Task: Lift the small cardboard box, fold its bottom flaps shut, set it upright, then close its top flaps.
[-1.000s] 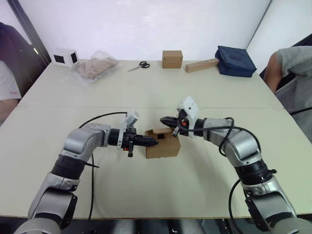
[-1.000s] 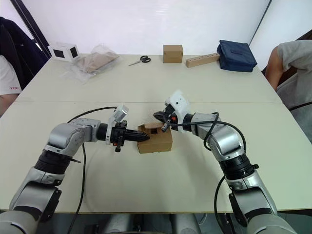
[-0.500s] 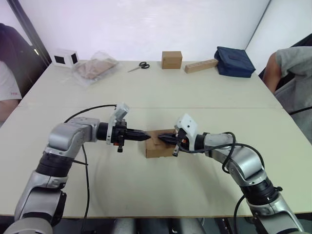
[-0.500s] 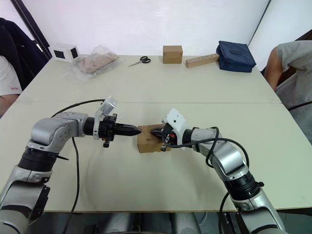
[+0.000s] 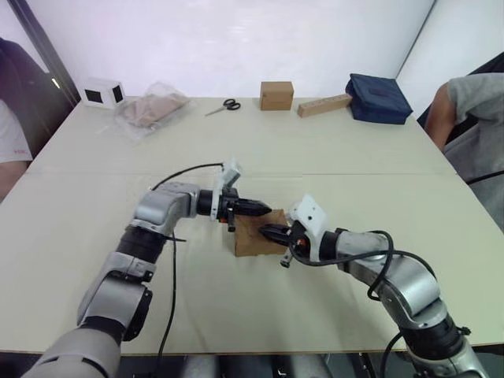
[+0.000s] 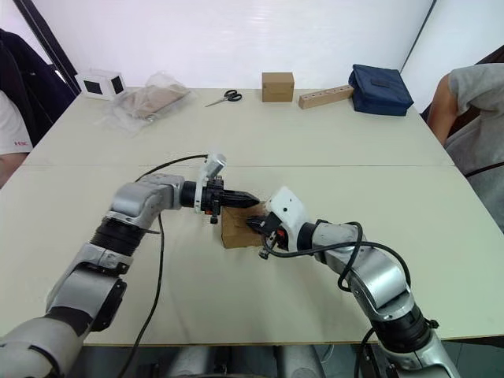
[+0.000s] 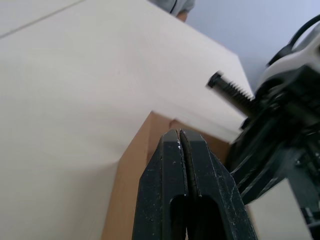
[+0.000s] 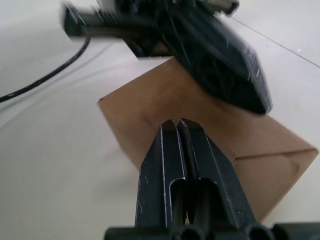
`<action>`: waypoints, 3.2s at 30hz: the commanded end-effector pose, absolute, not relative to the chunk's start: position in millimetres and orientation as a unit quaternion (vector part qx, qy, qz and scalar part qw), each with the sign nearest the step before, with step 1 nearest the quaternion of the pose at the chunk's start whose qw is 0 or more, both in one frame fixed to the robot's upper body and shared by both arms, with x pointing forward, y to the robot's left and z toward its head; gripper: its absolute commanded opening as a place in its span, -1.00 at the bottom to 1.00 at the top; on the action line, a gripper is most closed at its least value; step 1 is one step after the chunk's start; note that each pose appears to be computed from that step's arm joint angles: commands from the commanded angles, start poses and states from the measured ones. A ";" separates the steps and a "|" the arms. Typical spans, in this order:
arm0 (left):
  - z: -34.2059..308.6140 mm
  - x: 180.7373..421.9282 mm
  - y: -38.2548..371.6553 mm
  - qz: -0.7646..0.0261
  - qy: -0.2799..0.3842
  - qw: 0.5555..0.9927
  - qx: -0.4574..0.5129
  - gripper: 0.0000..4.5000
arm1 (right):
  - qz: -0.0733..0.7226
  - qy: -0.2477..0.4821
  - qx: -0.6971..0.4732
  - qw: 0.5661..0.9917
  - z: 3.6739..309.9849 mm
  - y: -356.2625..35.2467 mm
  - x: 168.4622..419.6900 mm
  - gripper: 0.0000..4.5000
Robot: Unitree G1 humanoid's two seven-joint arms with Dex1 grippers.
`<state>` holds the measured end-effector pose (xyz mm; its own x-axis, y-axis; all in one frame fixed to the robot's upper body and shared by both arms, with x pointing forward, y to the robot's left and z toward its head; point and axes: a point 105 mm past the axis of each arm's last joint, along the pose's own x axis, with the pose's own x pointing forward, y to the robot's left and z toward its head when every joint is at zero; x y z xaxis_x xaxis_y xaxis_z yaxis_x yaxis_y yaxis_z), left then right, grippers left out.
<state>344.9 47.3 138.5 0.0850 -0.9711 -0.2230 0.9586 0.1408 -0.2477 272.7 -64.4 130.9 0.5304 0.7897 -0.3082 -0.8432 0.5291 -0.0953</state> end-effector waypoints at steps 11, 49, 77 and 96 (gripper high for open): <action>140.2 343.5 44.0 -0.674 0.155 0.722 0.007 -0.99 | 0.449 0.106 -0.122 0.879 140.6 -67.7 278.0 -1.00; 151.9 343.3 45.3 -0.660 0.143 0.738 -0.016 -0.99 | 0.506 0.097 -0.112 0.850 159.9 -59.1 263.7 -1.00; 152.8 340.5 41.9 -0.654 0.134 0.744 -0.025 -0.99 | 0.468 0.104 -0.157 0.863 144.1 -64.4 289.6 -1.00; 148.0 338.6 49.1 -0.639 0.128 0.758 -0.015 -0.99 | 0.482 0.092 -0.116 0.864 158.7 -71.3 279.3 -1.00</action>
<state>342.8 50.9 144.7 0.1666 -0.9710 -0.1716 0.9540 0.2027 -0.2210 285.8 -70.7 140.4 0.5230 0.7883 -0.3242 -0.8468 0.5240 -0.0918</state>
